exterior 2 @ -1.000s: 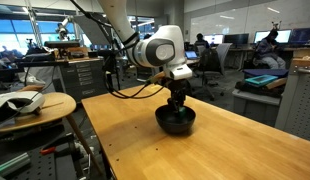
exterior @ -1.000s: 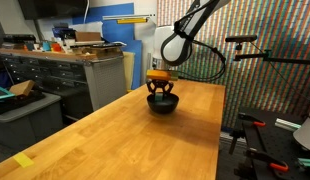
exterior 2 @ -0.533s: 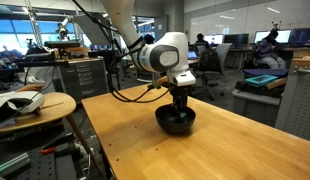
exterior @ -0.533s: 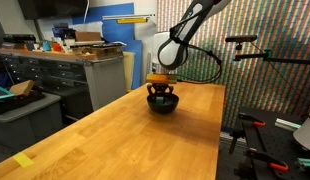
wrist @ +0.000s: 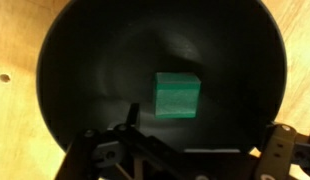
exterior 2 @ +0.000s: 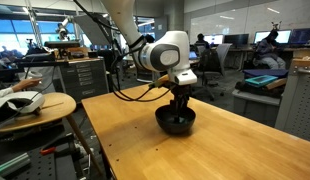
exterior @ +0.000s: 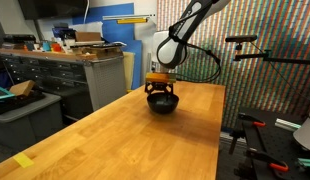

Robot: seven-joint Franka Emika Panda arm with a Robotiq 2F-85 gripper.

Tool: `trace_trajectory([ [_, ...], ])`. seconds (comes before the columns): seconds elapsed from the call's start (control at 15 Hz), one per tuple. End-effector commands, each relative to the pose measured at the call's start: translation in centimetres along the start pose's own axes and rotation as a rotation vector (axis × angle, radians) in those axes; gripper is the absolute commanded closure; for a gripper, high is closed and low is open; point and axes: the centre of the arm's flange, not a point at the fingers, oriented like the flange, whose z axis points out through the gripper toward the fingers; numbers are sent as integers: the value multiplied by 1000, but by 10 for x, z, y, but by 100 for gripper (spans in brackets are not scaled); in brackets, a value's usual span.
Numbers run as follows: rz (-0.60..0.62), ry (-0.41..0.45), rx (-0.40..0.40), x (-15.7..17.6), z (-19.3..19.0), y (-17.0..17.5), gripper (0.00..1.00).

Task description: Put the block in the bowl

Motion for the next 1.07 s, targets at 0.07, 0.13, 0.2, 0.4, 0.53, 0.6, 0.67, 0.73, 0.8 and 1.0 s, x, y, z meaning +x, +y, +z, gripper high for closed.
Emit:
trace_trajectory([
  [0.07, -30, -8, 62, 1, -38, 11, 0],
  [0.13, -41, -2, 70, 0, -45, 12, 0],
  [0.2, -62, 2, 75, -2, -54, 15, 1],
  [0.4, -154, 14, 79, -11, -78, 22, 0],
  [0.53, -254, 19, 64, -20, -92, 30, 0],
  [0.6, -303, 24, 56, -24, -98, 33, 0],
  [0.67, -349, 31, 47, -29, -104, 36, 0],
  [0.73, -405, 33, 33, -33, -111, 41, 0],
  [0.8, -450, 39, 24, -37, -116, 44, 0],
  [1.0, -558, 61, 15, -50, -138, 53, 0],
])
